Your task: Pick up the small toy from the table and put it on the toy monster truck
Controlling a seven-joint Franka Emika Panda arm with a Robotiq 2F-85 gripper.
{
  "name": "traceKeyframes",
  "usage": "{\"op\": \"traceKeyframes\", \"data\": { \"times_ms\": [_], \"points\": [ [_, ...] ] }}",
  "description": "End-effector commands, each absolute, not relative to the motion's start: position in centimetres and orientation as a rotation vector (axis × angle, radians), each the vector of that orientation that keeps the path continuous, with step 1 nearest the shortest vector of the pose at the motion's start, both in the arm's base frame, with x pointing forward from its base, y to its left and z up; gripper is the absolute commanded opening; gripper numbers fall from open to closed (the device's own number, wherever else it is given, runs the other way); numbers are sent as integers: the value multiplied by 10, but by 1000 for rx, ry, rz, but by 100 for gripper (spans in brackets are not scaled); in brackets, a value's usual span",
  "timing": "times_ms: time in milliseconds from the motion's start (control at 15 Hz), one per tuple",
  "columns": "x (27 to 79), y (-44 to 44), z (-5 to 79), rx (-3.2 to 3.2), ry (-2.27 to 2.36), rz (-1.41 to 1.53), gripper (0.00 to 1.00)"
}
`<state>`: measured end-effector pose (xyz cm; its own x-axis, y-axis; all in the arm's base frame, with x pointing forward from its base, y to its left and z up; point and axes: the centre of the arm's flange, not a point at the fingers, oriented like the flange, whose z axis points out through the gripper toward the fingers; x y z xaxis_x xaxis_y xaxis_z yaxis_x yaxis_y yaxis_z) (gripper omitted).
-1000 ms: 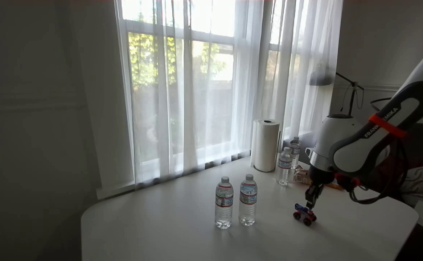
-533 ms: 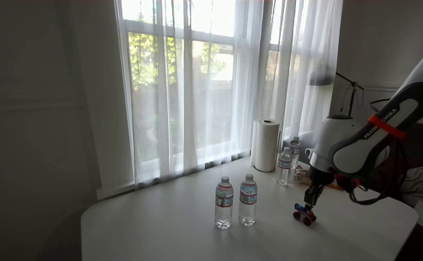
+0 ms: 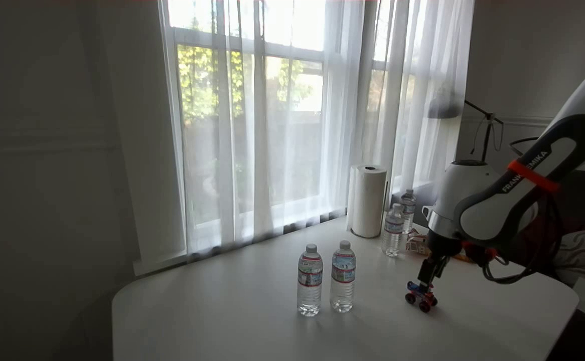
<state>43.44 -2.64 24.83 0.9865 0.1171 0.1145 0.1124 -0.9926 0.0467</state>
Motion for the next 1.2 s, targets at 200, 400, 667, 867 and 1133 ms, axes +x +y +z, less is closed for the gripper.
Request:
{"op": "traceKeyframes", "data": {
  "times_ms": [200, 400, 667, 867, 1133],
  "points": [
    [435, -29, 306, 3075, 141, 190, 100],
    [433, -27, 339, 3053, 135, 170, 100],
    [431, -25, 374, 3023, 137, 134, 100],
    [428, -24, 391, 3027, 137, 115, 100],
    [432, -27, 387, 3036, 150, 118, 100]
  ]
}}
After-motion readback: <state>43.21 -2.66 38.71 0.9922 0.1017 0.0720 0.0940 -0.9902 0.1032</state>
